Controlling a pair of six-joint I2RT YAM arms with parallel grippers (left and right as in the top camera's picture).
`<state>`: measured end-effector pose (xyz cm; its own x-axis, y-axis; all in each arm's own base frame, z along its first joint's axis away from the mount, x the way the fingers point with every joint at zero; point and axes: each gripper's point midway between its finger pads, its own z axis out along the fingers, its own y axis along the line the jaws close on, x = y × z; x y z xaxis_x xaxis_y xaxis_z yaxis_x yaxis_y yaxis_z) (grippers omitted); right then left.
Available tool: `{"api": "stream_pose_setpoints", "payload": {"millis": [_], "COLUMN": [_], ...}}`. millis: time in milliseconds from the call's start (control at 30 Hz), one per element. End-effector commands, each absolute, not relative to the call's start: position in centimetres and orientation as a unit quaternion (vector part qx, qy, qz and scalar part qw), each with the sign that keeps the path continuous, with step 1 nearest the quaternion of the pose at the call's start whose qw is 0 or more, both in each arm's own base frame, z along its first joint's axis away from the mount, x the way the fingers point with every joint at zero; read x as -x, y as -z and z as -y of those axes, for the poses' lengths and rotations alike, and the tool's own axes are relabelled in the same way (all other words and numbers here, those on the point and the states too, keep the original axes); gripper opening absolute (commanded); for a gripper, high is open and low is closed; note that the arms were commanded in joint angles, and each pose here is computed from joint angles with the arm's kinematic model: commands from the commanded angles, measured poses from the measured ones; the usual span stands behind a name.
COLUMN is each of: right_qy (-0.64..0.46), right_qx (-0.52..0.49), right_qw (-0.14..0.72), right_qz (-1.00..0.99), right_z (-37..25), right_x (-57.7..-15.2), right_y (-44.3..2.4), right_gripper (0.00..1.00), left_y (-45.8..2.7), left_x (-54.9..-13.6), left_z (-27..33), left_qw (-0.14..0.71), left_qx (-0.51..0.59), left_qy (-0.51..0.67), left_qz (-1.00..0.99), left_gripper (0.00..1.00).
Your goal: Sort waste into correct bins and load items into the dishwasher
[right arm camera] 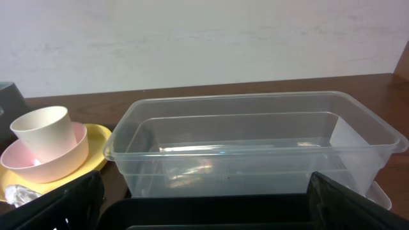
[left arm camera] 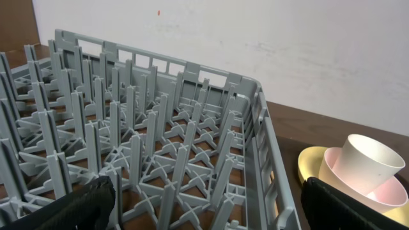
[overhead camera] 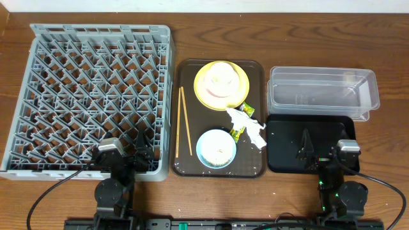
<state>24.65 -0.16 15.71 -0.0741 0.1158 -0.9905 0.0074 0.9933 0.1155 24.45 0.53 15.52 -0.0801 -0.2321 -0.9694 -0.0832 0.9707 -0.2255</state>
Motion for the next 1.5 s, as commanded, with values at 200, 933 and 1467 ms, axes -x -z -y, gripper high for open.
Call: {"api": "stream_pose_setpoints", "payload": {"millis": [200,933,1467], "right_qy": [-0.043,-0.043,-0.043], "right_qx": [-0.044,-0.044,-0.044], "right_qw": [0.679,0.679,0.679], "right_qz": [-0.731,-0.731,-0.731], "right_z": [0.1,0.1,0.1], "right_x": [-24.6,-24.6,-24.6], "right_y": [-15.7,-15.7,-15.7], "right_gripper": [0.99,0.99,0.99], "left_y": [-13.8,-27.4,-41.8], "left_x": [-24.4,-22.6,-24.2], "left_z": [-0.6,0.3,4.7], "left_qw": [0.65,0.732,0.406], "left_qx": [0.104,0.079,-0.029], "left_qy": [0.044,0.08,0.109], "left_qz": [-0.751,-0.672,-0.907], "left_gripper": [0.94,0.94,0.94]}}
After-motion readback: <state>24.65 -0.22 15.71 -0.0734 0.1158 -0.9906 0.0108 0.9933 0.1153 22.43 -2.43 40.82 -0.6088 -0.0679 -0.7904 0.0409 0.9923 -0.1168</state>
